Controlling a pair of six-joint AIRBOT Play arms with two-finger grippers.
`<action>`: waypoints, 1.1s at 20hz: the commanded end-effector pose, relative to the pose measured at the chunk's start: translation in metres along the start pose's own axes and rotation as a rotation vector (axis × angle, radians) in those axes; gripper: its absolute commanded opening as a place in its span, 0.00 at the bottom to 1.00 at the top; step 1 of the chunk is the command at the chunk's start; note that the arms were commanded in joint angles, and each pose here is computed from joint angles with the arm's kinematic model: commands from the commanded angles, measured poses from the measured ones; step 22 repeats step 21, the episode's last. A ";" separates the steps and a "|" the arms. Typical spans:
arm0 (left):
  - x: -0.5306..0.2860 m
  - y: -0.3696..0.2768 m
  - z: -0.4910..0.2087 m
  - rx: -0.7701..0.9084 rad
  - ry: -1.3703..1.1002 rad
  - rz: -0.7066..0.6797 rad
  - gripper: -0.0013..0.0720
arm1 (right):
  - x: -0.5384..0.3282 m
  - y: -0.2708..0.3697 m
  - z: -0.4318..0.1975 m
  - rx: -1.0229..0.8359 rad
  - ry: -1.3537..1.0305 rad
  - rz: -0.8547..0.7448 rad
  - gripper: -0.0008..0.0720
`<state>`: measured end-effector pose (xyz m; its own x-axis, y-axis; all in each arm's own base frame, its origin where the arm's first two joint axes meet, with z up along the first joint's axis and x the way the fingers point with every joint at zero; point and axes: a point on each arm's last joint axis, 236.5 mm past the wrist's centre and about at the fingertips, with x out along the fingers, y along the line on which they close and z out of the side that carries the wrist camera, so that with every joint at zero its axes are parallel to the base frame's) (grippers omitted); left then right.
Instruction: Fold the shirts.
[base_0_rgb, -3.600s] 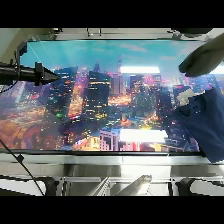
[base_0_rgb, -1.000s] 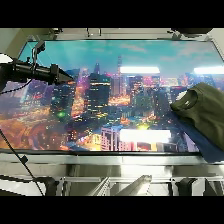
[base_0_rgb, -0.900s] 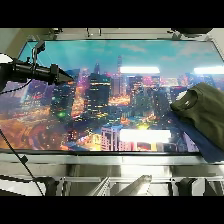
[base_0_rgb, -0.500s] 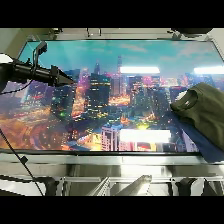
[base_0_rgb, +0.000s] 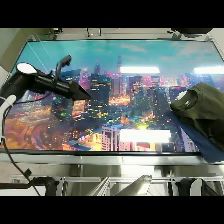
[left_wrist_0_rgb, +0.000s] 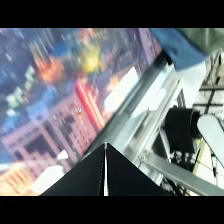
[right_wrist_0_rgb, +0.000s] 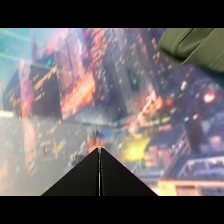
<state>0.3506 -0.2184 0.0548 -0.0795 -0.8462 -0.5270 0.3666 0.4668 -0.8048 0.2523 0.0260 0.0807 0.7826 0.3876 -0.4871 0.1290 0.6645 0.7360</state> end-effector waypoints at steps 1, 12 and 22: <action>0.022 -0.007 -0.034 -0.012 0.040 -0.003 0.03 | 0.008 0.015 -0.031 -0.049 0.110 0.055 0.03; 0.022 -0.024 -0.091 -0.033 -0.002 0.032 0.03 | 0.009 0.033 -0.050 -0.070 0.184 0.121 0.03; 0.009 -0.046 -0.092 0.042 -0.046 0.044 0.03 | 0.009 0.033 -0.050 -0.070 0.184 0.121 0.03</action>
